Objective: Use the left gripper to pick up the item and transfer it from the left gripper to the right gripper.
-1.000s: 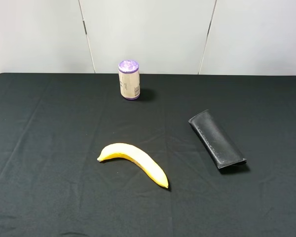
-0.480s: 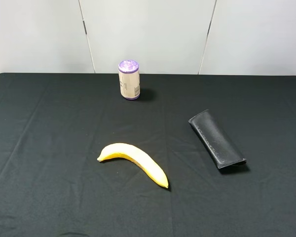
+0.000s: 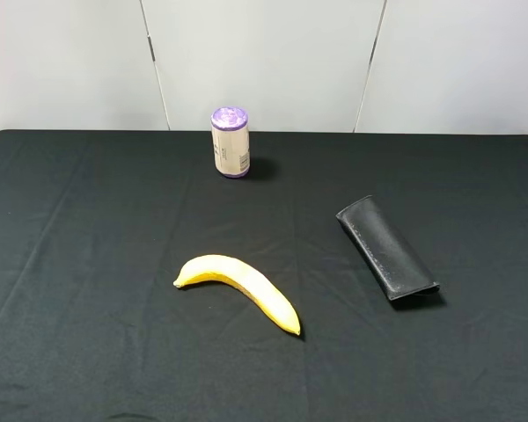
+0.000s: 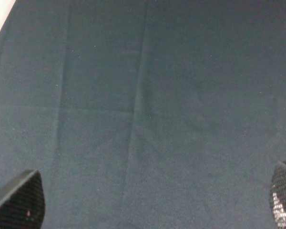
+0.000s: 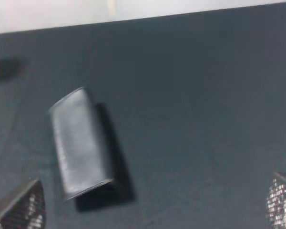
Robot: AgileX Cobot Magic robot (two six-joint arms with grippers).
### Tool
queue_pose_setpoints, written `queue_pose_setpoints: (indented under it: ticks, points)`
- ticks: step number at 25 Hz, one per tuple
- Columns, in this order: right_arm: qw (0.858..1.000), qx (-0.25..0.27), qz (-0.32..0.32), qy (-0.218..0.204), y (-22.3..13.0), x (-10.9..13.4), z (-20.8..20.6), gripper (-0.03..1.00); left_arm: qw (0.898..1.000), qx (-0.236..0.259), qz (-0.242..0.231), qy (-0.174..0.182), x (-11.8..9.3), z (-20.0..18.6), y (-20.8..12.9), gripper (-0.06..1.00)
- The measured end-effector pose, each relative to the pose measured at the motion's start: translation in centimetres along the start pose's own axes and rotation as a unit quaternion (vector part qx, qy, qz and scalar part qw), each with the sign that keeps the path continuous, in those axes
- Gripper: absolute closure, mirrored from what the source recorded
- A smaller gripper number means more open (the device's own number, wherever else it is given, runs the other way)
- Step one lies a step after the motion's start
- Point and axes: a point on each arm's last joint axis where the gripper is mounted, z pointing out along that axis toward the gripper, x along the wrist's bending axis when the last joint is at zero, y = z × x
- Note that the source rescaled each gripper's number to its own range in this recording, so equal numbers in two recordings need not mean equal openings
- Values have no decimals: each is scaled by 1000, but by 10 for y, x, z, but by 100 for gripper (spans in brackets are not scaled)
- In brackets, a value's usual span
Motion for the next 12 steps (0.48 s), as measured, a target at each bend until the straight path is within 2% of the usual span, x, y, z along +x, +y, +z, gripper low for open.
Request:
queue_pose_setpoints:
  ticks: [4,12]
  points:
    - [999,-4,18,-37,0,0,0,-3,1000,0,0,0,0,0,0,4]
    - [999,-4,19,-40,0,0,0,-3,1000,0,0,0,0,0,0,4]
